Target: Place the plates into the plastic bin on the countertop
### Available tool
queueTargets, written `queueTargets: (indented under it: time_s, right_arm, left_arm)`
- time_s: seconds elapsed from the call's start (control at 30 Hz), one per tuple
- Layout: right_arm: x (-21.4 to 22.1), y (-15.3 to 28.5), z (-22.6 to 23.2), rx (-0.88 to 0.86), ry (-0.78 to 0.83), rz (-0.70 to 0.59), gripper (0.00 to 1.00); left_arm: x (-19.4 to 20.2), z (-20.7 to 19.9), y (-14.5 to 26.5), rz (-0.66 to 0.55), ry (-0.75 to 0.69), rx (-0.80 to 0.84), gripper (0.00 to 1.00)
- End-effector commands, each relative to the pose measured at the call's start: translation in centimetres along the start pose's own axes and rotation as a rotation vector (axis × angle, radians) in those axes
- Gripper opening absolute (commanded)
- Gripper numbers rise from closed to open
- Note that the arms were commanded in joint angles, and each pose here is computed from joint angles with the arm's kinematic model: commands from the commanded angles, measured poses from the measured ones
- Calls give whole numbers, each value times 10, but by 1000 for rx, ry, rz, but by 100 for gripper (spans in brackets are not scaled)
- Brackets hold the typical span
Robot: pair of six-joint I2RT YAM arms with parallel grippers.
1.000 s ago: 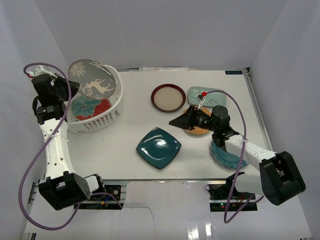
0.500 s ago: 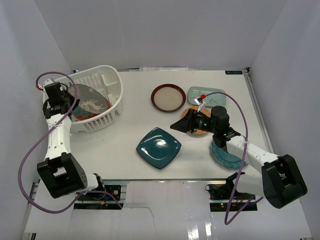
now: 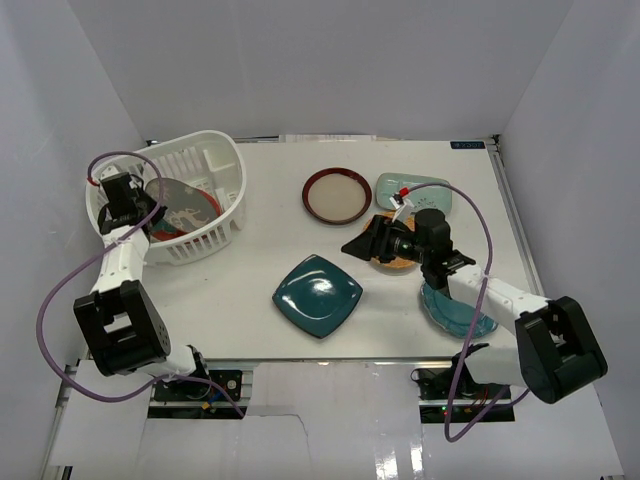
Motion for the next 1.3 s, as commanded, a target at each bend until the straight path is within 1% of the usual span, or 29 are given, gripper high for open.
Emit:
queueTargets:
  time_s: [0.0,0.07,0.1,0.17,0.2,0.23,0.27,0.3,0.33,0.4,0.43,0.47,0.57,0.6,0.7,0.73,0.8,0.83,0.9,0.97,1.07,1.1,1.13,1.17,1.2,1.27]
  right_arm:
    - [-35,-11,-7,69,70,-94,77]
    - [-45,-16,-11,94,81,-115,77]
    - [-47,-21,-24,138,83,-123,76]
    - [-56,-28,-30,169,91,-138,75]
    - [-58,-32,-45,217,81,-146,74]
    - [-61,-35,-52,241,85,-153,73]
    - [-74,-36,-58,278,86,-189,70]
    - [-73,-42,-71,310,72,-180,68]
    - [-77,-43,-78,331,63,-189,66]
    - [-89,-48,-97,404,51,-228,61]
    - [-92,-51,-102,422,39,-236,58]
    - [-99,-50,-110,446,30,-254,52]
    - [-109,-59,-132,487,-4,-264,47]
    - [-120,-62,-132,492,0,-281,46]
    - [-117,-68,-154,561,-8,-245,46]
    - [-125,-68,-159,598,-1,-259,46]
    - [-125,-67,-175,656,7,-252,48]
    - [-132,-68,-175,667,17,-264,48]
    - [-129,-67,-189,722,22,-239,49]
    - [-128,-67,-195,748,24,-230,50]
    - [-123,-72,-202,749,28,-207,50]
    - [-123,-74,-204,749,26,-204,50]
    - [-121,-79,-204,733,23,-192,49]
    - [-121,-80,-205,726,19,-186,49]
    - [-120,-83,-206,721,19,-180,49]
    - [-117,-89,-208,706,8,-168,49]
  left_arm:
    - [-34,-24,9,-137,23,104,12]
    - [-32,-22,9,-146,36,106,16]
    - [-27,-18,8,-140,38,95,22]
    - [-22,-15,6,-128,38,82,29]
    - [-20,-12,5,-123,44,71,34]
    - [-20,-6,4,-132,49,39,49]
    - [-17,-4,4,-120,57,26,55]
    - [-15,-2,3,-118,77,16,61]
    - [-14,3,3,-124,87,-7,76]
    - [-15,6,6,-138,108,-25,88]
    - [-16,9,7,-145,109,-40,98]
    - [-17,9,8,-147,107,-47,98]
    - [-23,8,14,-168,91,-64,98]
    - [-25,9,17,-177,87,-70,98]
    - [-31,13,24,-215,68,-101,98]
    - [-32,14,26,-222,59,-114,98]
    - [-37,17,34,-259,44,-138,98]
    - [-37,12,36,-266,30,-136,98]
    - [-37,13,41,-286,15,-152,98]
    - [-40,5,55,-318,27,-120,98]
    - [-45,-22,77,-349,21,-15,98]
    - [-39,-42,83,-328,0,59,98]
    - [-40,-56,95,-336,-7,116,98]
    - [-37,-68,103,-329,-19,165,98]
    - [-23,-91,112,-291,-43,256,98]
    - [-12,-116,130,-258,-60,371,98]
Point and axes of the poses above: each gripper's point midway between its finger pads, its own y axis back along the fingers, its own z axis along the line the jaws close on, x = y × z, the point moved 1 cm from there along y, back along the fingers, and after that the axes turned 3 degrees about y, right-handed, at the moved point
